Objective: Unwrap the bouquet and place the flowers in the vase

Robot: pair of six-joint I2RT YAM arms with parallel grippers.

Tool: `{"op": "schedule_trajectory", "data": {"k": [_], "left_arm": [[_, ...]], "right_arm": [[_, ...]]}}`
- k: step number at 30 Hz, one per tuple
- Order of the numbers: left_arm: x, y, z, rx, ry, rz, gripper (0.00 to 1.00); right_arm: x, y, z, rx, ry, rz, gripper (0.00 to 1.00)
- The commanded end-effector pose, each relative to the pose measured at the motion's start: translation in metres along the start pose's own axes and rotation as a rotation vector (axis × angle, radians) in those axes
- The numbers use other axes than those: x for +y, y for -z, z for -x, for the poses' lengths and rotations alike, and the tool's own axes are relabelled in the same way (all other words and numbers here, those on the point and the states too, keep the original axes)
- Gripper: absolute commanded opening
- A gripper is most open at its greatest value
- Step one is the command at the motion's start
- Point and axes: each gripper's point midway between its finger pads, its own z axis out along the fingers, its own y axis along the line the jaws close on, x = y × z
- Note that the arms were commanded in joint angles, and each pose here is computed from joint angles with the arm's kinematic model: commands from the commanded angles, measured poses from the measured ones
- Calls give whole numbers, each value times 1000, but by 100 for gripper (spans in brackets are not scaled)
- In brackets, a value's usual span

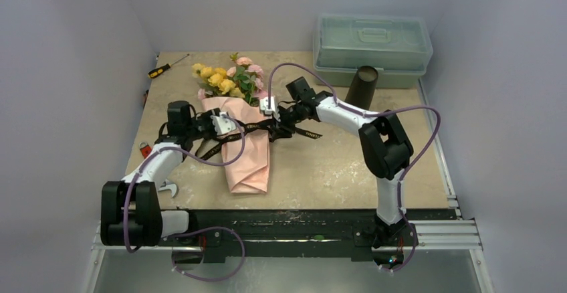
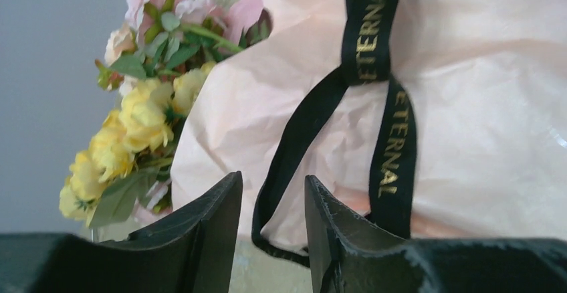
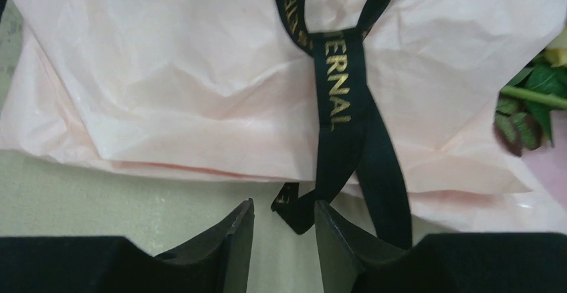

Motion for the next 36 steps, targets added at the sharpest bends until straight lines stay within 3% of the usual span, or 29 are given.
{"op": "schedule_trajectory", "data": {"k": [1, 5, 17, 19, 20, 23, 26, 28, 36], "left_arm": [[-7, -16, 41, -118, -58, -52, 40], [-16, -32, 50, -140, -75, -97, 45], [-21, -62, 31, -110, -86, -151, 49], [-24, -63, 27, -98, -78, -168, 45], [-24, -64, 26, -92, -75, -173, 41], [-23, -62, 22, -73, -67, -171, 27], [-16, -53, 20, -61, -51, -147, 8], [-9, -48, 17, -52, -33, -121, 0], [22, -14, -21, 31, 54, 16, 0]], "right_arm": [[-18, 8, 62, -125, 31, -38, 44], [-23, -2, 79, -164, 21, -46, 50], [-37, -38, 71, -162, -55, -18, 47], [-35, -40, 67, -152, -64, -10, 38], [-34, -40, 67, -152, -59, -3, 29], [-29, -35, 67, -154, -57, 5, 10], [-24, -25, 61, -140, -49, -3, 0], [-23, -17, 55, -126, -47, -11, 0], [-17, 8, 17, -43, -75, -25, 0]]}}
